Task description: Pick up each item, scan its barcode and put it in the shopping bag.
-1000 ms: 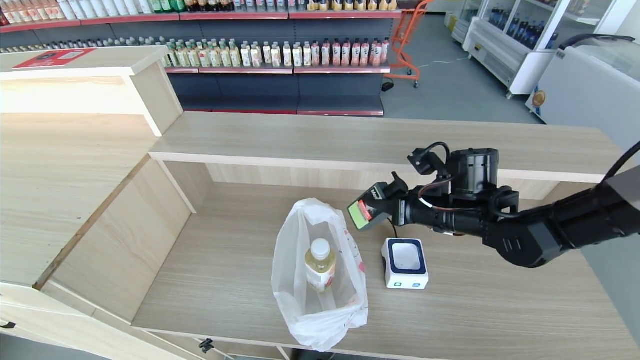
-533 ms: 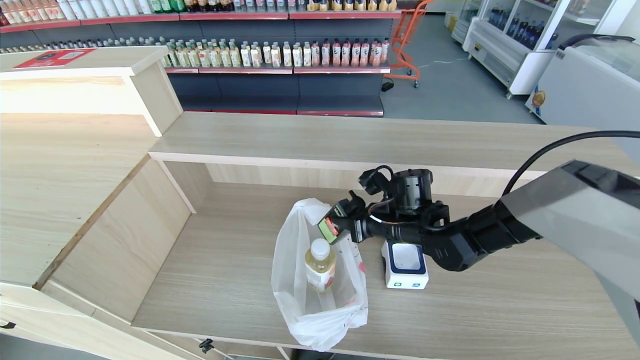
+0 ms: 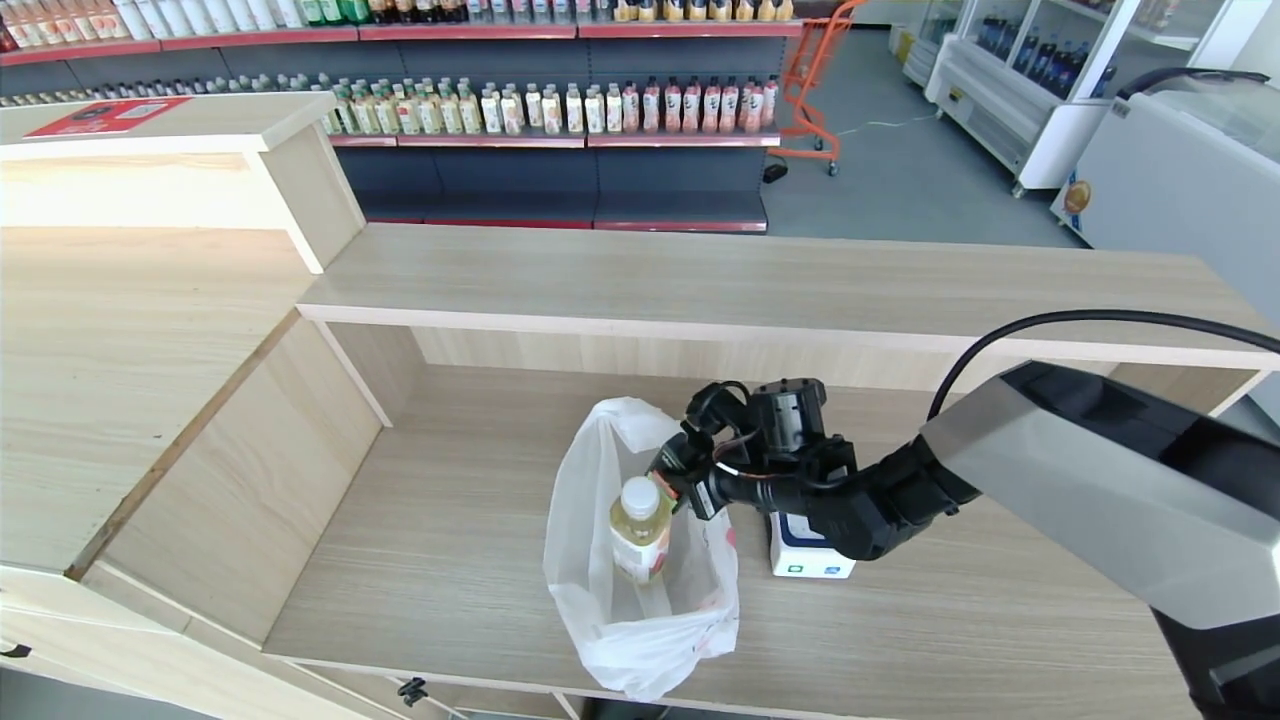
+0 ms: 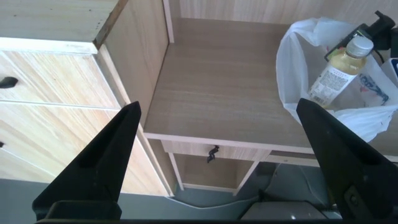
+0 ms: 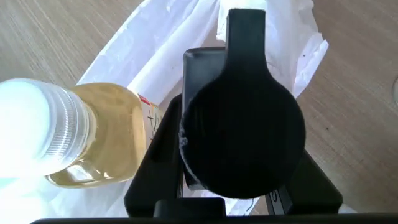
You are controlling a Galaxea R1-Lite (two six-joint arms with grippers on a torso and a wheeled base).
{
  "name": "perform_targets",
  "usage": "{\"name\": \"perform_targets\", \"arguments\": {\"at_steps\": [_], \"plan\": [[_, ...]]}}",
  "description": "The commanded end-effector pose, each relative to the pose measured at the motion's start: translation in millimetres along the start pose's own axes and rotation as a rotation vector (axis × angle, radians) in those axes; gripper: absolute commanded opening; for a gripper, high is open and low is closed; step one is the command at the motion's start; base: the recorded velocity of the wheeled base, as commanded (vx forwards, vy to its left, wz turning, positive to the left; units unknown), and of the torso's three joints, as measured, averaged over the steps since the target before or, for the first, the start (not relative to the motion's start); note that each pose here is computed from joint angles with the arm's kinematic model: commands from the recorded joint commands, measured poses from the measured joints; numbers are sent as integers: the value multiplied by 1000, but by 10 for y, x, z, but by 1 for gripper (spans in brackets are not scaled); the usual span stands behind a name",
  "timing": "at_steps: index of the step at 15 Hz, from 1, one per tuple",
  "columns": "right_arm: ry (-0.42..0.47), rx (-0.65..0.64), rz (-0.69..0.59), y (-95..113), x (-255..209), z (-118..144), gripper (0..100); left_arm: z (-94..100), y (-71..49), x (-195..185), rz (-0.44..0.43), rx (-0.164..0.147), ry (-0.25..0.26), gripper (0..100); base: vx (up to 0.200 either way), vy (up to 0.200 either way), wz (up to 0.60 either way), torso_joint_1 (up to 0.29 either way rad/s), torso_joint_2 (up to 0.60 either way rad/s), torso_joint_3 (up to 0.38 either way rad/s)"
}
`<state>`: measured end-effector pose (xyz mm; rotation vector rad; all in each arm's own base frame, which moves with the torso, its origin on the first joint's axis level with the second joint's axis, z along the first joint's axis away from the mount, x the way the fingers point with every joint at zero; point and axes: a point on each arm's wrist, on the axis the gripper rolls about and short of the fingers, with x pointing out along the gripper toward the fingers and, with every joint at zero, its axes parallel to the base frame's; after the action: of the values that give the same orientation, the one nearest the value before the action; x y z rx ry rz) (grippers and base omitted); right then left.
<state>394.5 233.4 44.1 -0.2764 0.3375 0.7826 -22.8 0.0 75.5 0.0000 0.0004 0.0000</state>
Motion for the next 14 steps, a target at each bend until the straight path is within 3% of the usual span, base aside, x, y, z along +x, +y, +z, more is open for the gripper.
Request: {"name": "perform_targets", "arguments": {"at_steps": [1,5,6,10,12,14], "plan": [[31,-33,-7,-65,33,-137,0,0,0,0,0,0,0,100,0,0,0,0,0,0],[50,-95,-3,-81,63,-225,0,0,0,0,0,0,0,100,0,0,0,0,0,0],[54,-94,-2,-78,68,-242,100,0,0,0,0,0,0,100,0,0,0,0,0,0],[13,-90,-20,-124,63,-259,100,0,0,0,0,0,0,100,0,0,0,0,0,0],[-66,61,-57,-265,-295,100,100,0,0,0,0,0,0,100,0,0,0,0,0,0],[-140,276,-29,-378,-991,415,100,0,0,0,0,0,0,100,0,0,0,0,0,0]]}}
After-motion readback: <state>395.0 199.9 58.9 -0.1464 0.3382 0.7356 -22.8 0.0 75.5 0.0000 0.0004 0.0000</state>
